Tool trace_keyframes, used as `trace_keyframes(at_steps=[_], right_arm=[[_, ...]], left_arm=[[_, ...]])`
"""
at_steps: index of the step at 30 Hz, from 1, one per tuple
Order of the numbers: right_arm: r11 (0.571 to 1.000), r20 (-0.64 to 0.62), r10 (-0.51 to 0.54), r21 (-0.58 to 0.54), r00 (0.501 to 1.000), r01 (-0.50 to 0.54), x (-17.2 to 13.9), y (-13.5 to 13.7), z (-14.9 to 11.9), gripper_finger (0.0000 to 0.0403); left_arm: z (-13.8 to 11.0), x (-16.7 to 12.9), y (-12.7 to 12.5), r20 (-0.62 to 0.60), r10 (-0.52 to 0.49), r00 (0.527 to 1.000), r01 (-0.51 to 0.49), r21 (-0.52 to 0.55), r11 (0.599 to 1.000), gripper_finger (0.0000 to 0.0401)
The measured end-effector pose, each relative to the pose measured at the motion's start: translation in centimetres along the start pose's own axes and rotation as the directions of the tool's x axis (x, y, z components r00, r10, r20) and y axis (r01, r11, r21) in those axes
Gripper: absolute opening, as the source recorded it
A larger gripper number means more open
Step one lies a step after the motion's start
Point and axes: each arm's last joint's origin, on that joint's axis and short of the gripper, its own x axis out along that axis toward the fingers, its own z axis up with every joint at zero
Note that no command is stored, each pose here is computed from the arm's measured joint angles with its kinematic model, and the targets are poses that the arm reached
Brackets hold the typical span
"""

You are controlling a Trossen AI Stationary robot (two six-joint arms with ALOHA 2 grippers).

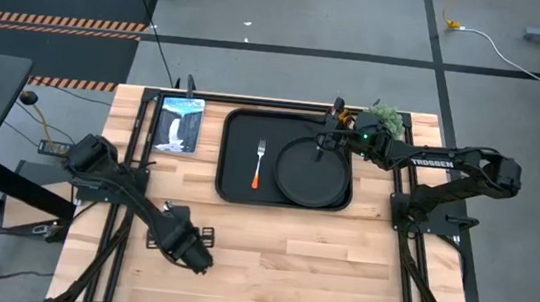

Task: Pick and place plate/cup/fork/spoon on tray
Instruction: Put the yellow spoon on the black tray to the left side of the orange fork

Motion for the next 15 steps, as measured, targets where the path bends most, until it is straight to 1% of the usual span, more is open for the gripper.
trace_keyframes(at_steps=[4, 7, 11, 15], right_arm=[[1.000, -0.004, 0.003, 0.008, 1.000, -0.003, 0.0, 0.0, 0.0, 0.0069], [1.000, -0.006, 0.004, 0.014, 1.000, -0.004, 0.0, 0.0, -0.1, 0.0065], [1.000, -0.009, 0.006, 0.014, 1.000, -0.006, 0.0, 0.0, -0.1, 0.0059], [1.000, -0.009, 0.006, 0.014, 1.000, -0.006, 0.0, 0.0, -0.1, 0.0055]], left_arm=[[0.6, 1.8, 0.1, -0.009, -0.003, 1.000, 0.003, -0.031, 1.000, 0.0175], [1.0, 3.0, 0.3, -0.040, 0.010, 0.999, -0.012, -0.050, 0.999, 0.0191], [1.2, 3.8, 0.7, -0.064, 0.001, 0.998, -0.004, -0.054, 0.999, 0.0192], [1.2, 3.9, 0.6, -0.067, -0.006, 0.998, 0.003, -0.049, 0.999, 0.0173]])
